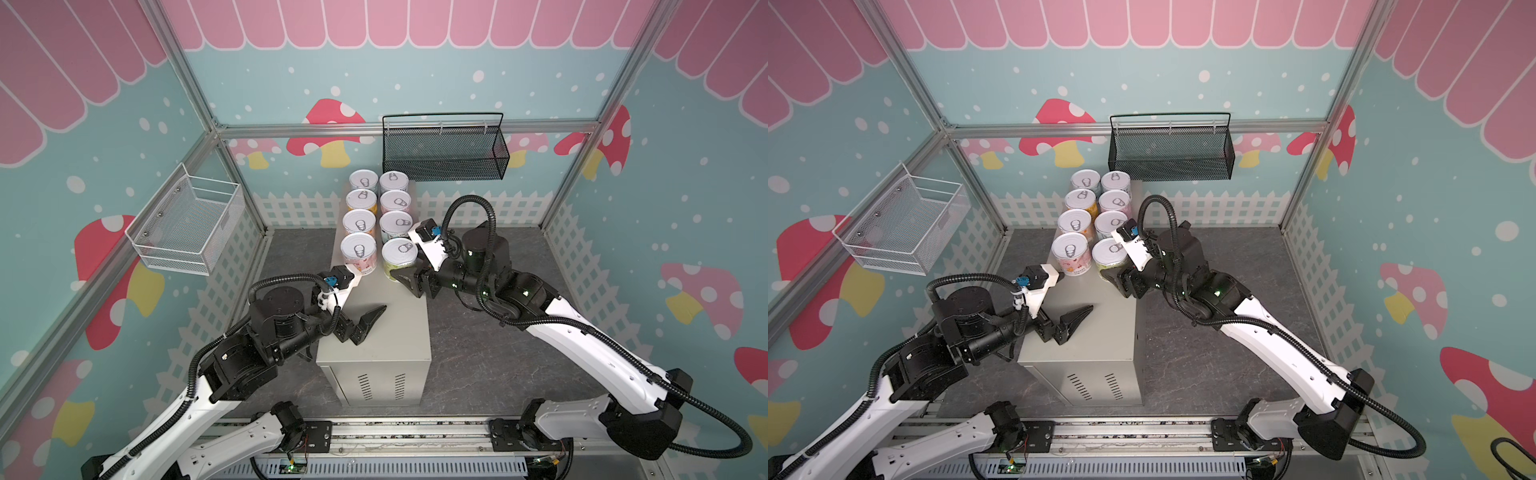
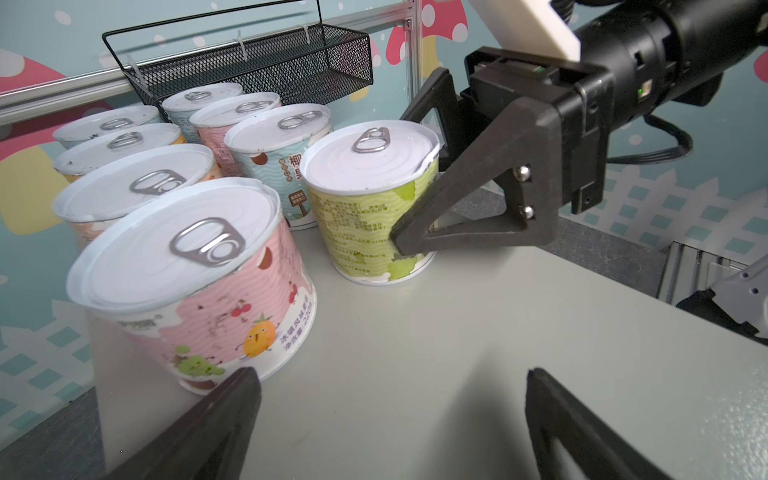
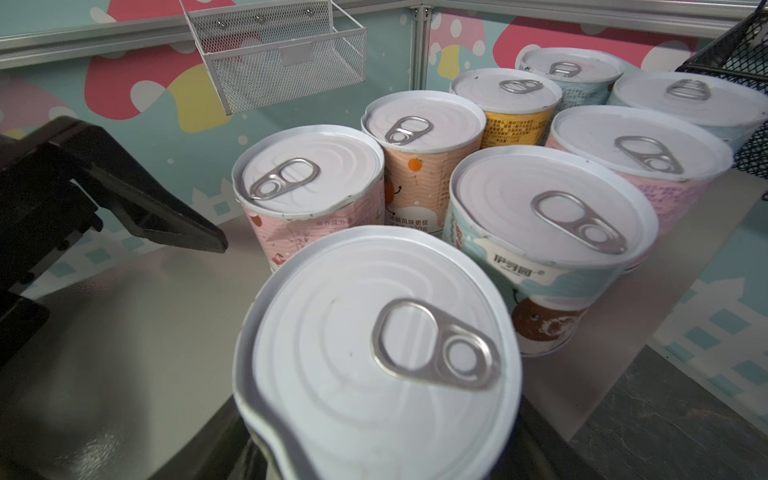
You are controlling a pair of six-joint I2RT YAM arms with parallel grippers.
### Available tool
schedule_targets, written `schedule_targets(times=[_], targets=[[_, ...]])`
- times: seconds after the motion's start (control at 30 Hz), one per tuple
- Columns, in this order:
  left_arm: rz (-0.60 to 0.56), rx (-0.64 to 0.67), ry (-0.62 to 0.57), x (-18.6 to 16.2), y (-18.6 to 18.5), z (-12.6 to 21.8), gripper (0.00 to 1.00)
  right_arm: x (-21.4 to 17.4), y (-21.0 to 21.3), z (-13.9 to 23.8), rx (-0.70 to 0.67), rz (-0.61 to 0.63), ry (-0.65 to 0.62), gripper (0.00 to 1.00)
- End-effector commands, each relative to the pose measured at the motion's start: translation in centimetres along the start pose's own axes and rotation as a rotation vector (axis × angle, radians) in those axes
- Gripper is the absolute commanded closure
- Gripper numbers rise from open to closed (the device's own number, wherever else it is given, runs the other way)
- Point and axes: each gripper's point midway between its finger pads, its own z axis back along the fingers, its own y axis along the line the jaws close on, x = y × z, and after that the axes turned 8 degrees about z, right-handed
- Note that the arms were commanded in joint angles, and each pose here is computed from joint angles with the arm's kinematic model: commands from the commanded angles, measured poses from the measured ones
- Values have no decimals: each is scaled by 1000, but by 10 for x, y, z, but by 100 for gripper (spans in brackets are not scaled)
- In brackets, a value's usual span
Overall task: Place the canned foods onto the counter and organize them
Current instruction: 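Push the green-labelled can into line beside the pink can with the right gripper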
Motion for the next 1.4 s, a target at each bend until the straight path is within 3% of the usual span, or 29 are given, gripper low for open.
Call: schedule_targets(times=[0.0, 1.37], targets=[[-15, -2, 4, -2, 1, 4, 0, -4, 0, -8, -3, -4, 8, 31], [-17, 3, -8, 0, 1, 8, 1, -12, -13, -17, -68, -17, 20, 29]])
